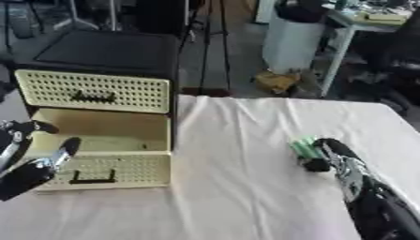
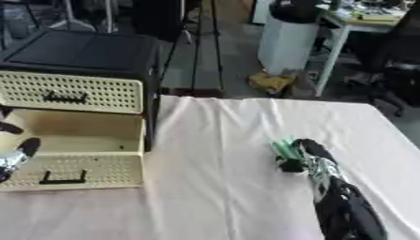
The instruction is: Pick up objects from table and place into drawer.
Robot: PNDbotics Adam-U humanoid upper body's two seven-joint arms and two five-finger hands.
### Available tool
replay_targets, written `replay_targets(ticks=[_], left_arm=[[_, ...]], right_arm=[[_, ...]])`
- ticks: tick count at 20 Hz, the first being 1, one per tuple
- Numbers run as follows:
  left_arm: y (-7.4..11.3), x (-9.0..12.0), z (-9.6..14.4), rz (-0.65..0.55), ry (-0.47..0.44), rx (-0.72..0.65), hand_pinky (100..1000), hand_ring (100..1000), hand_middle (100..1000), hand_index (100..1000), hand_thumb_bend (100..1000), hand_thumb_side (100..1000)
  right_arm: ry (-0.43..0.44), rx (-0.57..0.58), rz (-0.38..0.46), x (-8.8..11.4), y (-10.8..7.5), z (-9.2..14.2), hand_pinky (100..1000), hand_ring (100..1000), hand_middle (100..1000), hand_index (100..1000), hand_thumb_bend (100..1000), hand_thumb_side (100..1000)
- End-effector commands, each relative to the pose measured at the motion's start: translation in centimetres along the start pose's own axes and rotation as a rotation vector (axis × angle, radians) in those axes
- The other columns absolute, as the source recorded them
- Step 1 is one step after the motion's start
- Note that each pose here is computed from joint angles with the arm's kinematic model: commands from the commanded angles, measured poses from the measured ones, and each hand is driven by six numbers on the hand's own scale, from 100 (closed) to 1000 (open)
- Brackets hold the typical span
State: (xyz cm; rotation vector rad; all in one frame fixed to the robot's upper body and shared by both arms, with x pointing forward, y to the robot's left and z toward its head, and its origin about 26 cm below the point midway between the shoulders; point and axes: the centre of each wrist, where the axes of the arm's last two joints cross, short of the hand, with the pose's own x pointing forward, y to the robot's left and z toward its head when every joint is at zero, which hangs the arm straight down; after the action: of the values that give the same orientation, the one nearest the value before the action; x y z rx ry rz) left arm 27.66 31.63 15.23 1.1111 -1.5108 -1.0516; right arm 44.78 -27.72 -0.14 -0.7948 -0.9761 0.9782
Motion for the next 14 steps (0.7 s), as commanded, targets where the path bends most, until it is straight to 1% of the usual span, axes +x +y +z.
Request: replay_targets(ticks=[1,4,5,6,9,10,12,13,14], left_arm=[[0.8,0.1,-0.1,-0.012,-0.011,0.025,100,100,100,730,447,1000],[0.8,0.2,-0.1,-0.011,-0.013,0.024,100,100,100,730,445,1000],[0.8,0.2,-0.1,-0.011,-0.013,0.024,100,100,100,731,445,1000],[0.8,0.2,-0.1,-0.011,-0.013,0.024,100,100,100,731,445,1000],[0.8,0.2,-0.1,-0.012,-0.013,0.024,100,100,100,731,445,1000],[0.8,0.2,-0.1,-0.012,-0.013,0.023,100,100,100,731,445,1000],[0.8,0.2,-0.1,-0.012,-0.012,0.023,100,100,100,731,445,1000],[0.8,0.2,-0.1,-0.012,-0.012,0.024,100,100,100,731,445,1000],[0.9,0.1,-0.1,-0.012,-0.012,0.024,100,100,100,731,445,1000]], right_arm=[[0.004,-0.015,-0.003,-0.4,-1.1,-0.2,785,976,876,887,230,358],[0.013,-0.006,-0.014,-0.5,-0.9,-0.2,638,871,854,863,111,150],[0.018,-0.006,-0.020,-0.6,-0.8,-0.2,612,853,851,859,100,117],[0.024,-0.007,-0.025,-0.6,-0.8,-0.2,555,811,839,847,100,100],[0.035,-0.032,-0.044,-0.6,-1.0,-0.2,482,739,786,799,100,100],[0.035,-0.052,-0.051,-0.6,-1.2,-0.3,458,708,743,772,100,100],[0.029,-0.114,-0.062,-0.4,-1.9,-0.2,390,618,593,685,100,100],[0.027,-0.158,-0.067,-0.2,-2.4,-0.2,374,588,535,649,100,100],[0.024,-0.205,-0.072,0.0,-3.0,-0.2,350,545,459,579,100,100]])
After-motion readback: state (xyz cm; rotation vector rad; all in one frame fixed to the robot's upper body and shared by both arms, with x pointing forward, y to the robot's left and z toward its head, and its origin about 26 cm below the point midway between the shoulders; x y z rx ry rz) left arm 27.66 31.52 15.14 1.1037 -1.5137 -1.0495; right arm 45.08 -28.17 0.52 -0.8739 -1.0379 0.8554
